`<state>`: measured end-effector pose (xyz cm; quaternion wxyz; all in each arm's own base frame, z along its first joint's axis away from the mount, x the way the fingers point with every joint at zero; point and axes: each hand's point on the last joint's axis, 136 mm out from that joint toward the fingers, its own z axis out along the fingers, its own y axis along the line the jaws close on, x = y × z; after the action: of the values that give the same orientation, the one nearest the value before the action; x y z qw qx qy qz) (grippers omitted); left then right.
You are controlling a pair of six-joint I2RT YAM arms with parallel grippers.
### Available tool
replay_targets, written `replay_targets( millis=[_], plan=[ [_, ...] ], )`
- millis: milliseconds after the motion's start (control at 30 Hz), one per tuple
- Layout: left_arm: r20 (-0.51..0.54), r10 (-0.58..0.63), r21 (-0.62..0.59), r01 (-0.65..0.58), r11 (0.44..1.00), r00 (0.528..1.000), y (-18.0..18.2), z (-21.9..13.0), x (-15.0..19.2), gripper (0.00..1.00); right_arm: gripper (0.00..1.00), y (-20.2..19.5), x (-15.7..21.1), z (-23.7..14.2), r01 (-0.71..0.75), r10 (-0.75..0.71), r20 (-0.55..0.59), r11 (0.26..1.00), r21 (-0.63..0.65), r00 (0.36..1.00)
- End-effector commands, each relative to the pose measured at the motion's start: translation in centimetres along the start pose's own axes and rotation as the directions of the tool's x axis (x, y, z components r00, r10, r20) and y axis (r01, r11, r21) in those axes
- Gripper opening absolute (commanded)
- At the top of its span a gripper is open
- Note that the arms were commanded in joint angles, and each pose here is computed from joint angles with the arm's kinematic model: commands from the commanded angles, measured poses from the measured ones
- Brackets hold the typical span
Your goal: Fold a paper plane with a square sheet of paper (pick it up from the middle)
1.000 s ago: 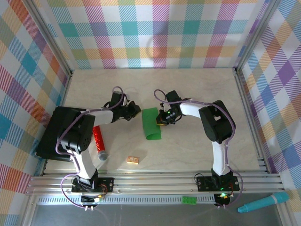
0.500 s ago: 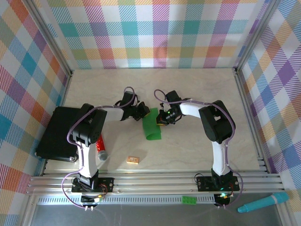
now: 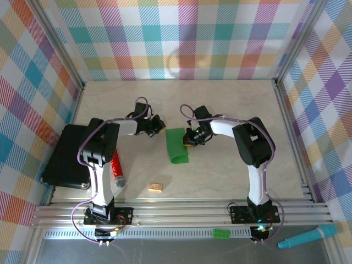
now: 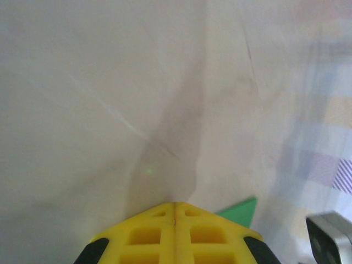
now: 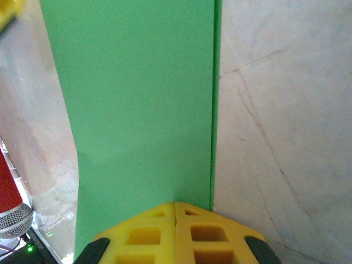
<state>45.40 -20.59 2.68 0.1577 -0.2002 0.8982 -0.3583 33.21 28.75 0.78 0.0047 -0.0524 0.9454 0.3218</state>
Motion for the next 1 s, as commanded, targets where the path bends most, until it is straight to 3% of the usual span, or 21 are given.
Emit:
replay_targets(
  millis=[0, 167, 400, 667, 967],
  plan=[
    [0.039, 0.025, -0.088, -0.022, 0.996, 0.999, 1.2, -1.6, -2.3, 0.00, 0.00, -11.9, 6.4, 2.7, -0.132, 0.198, -0.121, 0.901, 0.413, 0.973],
    [0.035, 0.016, -0.027, -0.015, 1.000, 0.999, -2.1, -3.7, -1.1, 0.00, 0.00, -11.6, 6.4, 2.8, -0.198, 0.254, -0.092, 0.895, 0.399, 0.963],
    [-0.043, -0.029, 0.008, 0.029, 1.000, 0.999, -4.8, -3.3, 7.2, 0.00, 0.00, -11.6, 6.3, 2.8, -0.329, 0.363, -0.013, 0.859, 0.392, 0.932],
    [-0.070, -0.102, 0.007, 0.102, 0.995, 0.992, -3.8, -2.0, 12.5, 0.00, 0.00, -11.9, 6.5, 2.4, -0.344, 0.371, 0.012, 0.847, 0.405, 0.928],
    [-0.023, -0.186, -0.003, 0.186, 0.983, 0.982, -0.7, -1.9, 13.5, 0.00, 0.00, -12.1, 6.5, 2.3, -0.342, 0.368, 0.019, 0.841, 0.420, 0.929]
  ],
)
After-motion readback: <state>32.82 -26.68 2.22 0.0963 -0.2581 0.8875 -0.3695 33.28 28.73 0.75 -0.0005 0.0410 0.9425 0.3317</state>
